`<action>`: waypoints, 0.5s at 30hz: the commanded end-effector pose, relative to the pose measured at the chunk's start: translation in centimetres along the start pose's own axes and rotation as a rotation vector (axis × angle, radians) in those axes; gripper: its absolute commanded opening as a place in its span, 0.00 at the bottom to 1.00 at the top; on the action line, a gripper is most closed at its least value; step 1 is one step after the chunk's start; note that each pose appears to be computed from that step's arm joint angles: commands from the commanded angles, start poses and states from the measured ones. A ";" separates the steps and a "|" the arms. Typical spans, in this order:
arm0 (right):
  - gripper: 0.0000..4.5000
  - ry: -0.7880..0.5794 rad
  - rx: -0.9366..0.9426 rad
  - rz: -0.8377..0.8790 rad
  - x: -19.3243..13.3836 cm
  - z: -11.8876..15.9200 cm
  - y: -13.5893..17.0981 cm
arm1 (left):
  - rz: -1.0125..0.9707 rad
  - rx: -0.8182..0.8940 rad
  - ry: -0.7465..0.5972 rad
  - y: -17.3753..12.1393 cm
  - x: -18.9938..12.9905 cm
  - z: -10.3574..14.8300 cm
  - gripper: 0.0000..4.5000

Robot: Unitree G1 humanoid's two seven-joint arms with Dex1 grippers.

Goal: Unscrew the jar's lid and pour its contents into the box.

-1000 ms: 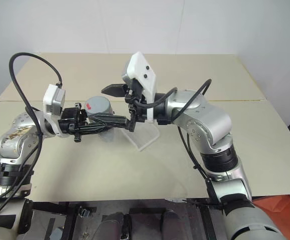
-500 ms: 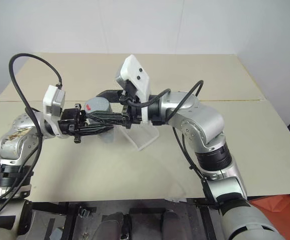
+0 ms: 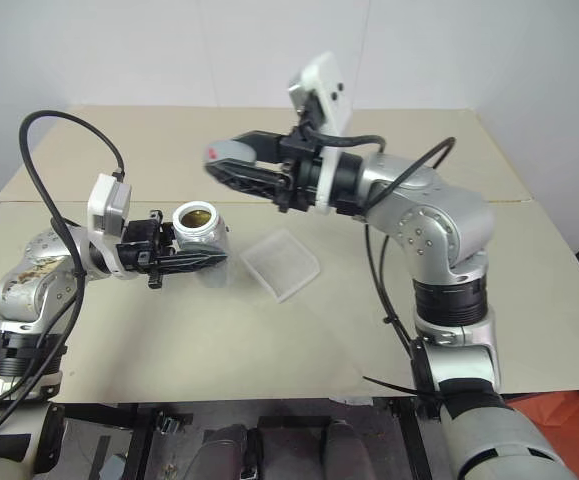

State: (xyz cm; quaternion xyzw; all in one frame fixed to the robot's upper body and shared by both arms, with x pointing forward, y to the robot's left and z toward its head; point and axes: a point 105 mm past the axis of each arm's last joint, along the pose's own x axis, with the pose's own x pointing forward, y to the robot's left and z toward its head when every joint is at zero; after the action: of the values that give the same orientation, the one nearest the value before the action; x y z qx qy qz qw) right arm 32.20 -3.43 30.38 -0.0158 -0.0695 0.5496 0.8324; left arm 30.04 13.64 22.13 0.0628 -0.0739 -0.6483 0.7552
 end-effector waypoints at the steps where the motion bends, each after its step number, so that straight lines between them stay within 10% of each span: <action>1: 0.61 0.063 -0.104 -0.237 -2.7 -1.9 -3.4 | 0.070 0.055 -0.018 0.7 -0.6 1.1 0.43; 15: 0.61 0.428 -0.066 -0.618 -10.1 -16.5 -8.1 | 0.163 0.067 -0.043 1.5 -0.9 1.7 0.43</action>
State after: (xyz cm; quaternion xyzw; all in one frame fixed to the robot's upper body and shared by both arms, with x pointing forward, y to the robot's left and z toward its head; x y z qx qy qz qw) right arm 37.63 -14.97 13.03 -0.1193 0.1120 0.2608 0.9514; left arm 31.40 14.70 23.06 0.0619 -0.0956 -0.5846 0.8033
